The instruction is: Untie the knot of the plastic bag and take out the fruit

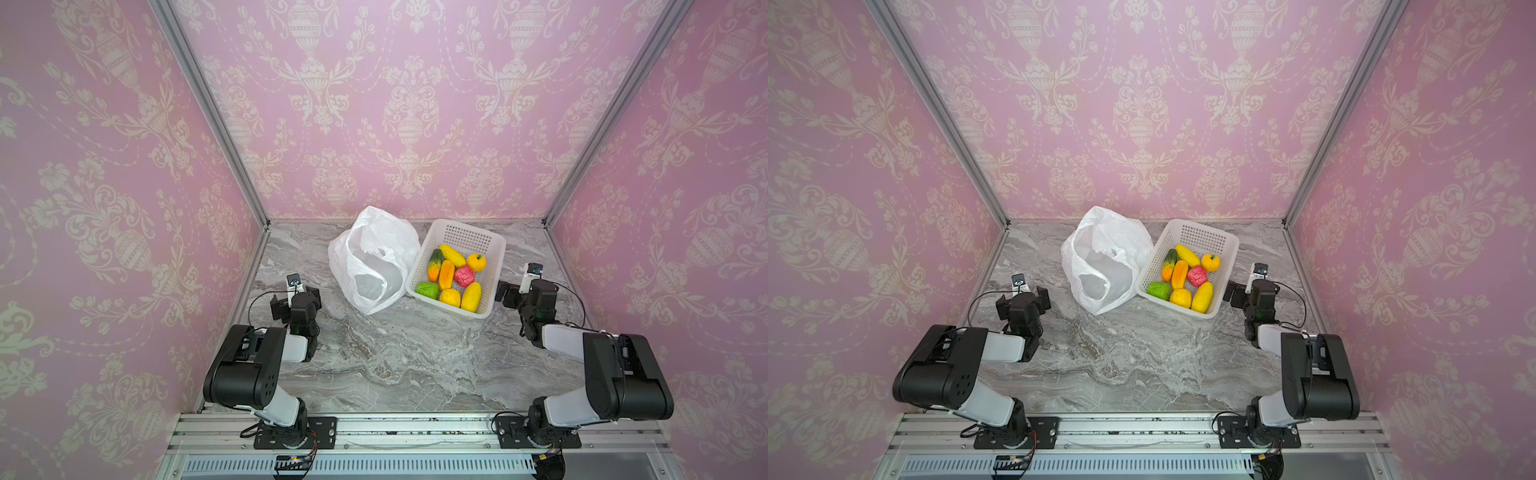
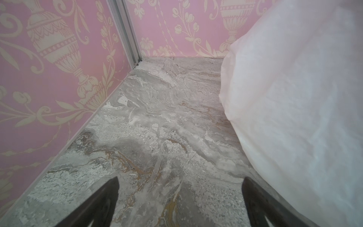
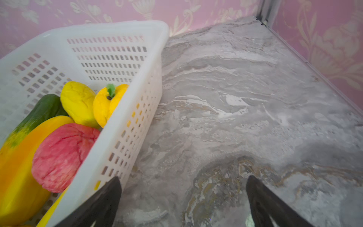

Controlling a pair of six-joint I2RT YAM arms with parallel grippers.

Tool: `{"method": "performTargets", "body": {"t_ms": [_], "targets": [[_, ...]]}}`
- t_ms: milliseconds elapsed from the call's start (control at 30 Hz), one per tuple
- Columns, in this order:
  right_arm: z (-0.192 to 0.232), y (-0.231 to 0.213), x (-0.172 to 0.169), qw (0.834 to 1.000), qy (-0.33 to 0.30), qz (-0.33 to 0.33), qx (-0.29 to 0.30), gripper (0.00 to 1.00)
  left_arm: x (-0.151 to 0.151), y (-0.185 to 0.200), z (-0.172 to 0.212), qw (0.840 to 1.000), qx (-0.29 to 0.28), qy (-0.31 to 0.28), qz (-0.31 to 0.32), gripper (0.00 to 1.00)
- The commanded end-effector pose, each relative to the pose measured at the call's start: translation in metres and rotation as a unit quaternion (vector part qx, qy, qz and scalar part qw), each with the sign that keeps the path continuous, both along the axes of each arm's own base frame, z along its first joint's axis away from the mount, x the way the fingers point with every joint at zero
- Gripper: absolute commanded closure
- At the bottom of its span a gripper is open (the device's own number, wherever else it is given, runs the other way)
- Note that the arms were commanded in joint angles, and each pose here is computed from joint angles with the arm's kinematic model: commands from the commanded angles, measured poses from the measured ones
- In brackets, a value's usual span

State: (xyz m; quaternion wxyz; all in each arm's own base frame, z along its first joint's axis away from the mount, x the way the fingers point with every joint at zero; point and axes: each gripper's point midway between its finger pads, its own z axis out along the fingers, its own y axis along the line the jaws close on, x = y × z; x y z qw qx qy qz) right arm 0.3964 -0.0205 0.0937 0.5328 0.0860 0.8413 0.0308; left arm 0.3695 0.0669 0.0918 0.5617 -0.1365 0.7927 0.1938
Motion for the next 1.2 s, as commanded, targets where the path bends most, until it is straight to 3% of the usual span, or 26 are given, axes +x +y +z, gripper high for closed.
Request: {"method": "performTargets", "body": {"t_ms": [0, 100, 333, 933, 1167], "targets": [[0.006, 0.027, 0.002, 0.996, -0.044, 0.067, -0.040, 0.00, 0.017, -0.022, 0.001, 0.996, -0.025, -0.018, -0.079, 0.01], [0.006, 0.021, -0.004, 0.995, -0.075, 0.048, -0.041, 0.00, 0.018, -0.018, -0.006, 0.996, -0.032, -0.027, -0.078, 0.01], [0.004, 0.013, -0.005, 0.996, -0.073, 0.022, -0.043, 0.00, 0.018, -0.021, -0.010, 0.995, -0.046, -0.013, -0.090, 0.01], [0.003, 0.018, -0.003, 0.996, -0.067, 0.037, -0.042, 0.00, 0.021, -0.027, -0.010, 0.993, -0.042, -0.013, -0.108, 0.01], [0.003, 0.035, -0.002, 0.993, -0.063, 0.085, -0.045, 0.00, 0.023, -0.037, -0.011, 0.989, -0.044, -0.009, -0.140, 0.01]]}}
